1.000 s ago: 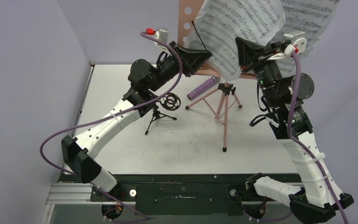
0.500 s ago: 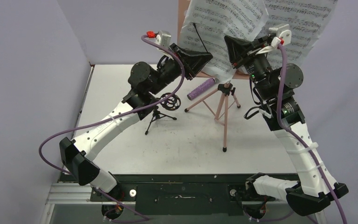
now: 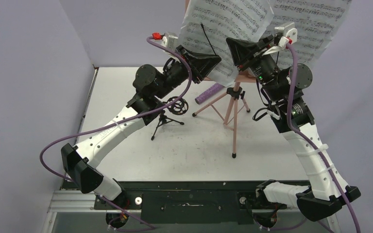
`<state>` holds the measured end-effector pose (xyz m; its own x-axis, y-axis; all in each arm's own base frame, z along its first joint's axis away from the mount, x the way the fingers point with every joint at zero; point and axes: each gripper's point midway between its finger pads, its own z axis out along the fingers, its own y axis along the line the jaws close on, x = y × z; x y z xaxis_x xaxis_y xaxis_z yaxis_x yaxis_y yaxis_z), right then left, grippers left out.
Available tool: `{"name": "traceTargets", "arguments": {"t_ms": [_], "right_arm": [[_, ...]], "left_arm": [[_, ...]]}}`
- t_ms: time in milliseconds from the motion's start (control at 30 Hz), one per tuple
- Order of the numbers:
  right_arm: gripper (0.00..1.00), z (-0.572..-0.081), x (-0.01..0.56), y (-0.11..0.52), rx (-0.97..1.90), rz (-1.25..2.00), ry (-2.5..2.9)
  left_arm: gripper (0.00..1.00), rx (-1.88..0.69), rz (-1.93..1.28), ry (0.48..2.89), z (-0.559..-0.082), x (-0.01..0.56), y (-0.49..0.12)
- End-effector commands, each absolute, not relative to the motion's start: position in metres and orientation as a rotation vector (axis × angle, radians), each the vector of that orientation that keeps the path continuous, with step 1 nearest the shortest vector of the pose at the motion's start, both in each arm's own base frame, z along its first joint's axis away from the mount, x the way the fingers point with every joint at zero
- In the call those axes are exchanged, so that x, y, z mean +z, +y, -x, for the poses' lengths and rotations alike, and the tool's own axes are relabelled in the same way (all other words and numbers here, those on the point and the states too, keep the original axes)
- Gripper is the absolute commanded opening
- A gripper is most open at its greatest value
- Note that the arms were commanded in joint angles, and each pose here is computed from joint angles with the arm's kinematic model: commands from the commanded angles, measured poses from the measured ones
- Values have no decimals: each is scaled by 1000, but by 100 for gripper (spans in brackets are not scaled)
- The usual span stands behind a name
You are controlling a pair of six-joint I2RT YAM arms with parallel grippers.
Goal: Set up the instrument practice props
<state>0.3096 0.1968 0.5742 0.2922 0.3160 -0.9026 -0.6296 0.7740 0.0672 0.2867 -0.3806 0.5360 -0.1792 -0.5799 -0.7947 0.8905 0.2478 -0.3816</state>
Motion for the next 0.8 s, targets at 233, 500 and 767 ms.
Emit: {"name": "traceTargets", "arguments": {"t_ms": [233,500,767], "right_arm": [[22,-299,594,189,659,285,1052],[40,-284,590,174,648,245,1057],[40,-277,575,159,609,201,1093]], "left_arm": [[35,-1356,-373,1040,-264,561,-362],[36,-1347,-359,1049,-265,558,-359],[36,-1343,-366,1049,-266,558,-360]]}}
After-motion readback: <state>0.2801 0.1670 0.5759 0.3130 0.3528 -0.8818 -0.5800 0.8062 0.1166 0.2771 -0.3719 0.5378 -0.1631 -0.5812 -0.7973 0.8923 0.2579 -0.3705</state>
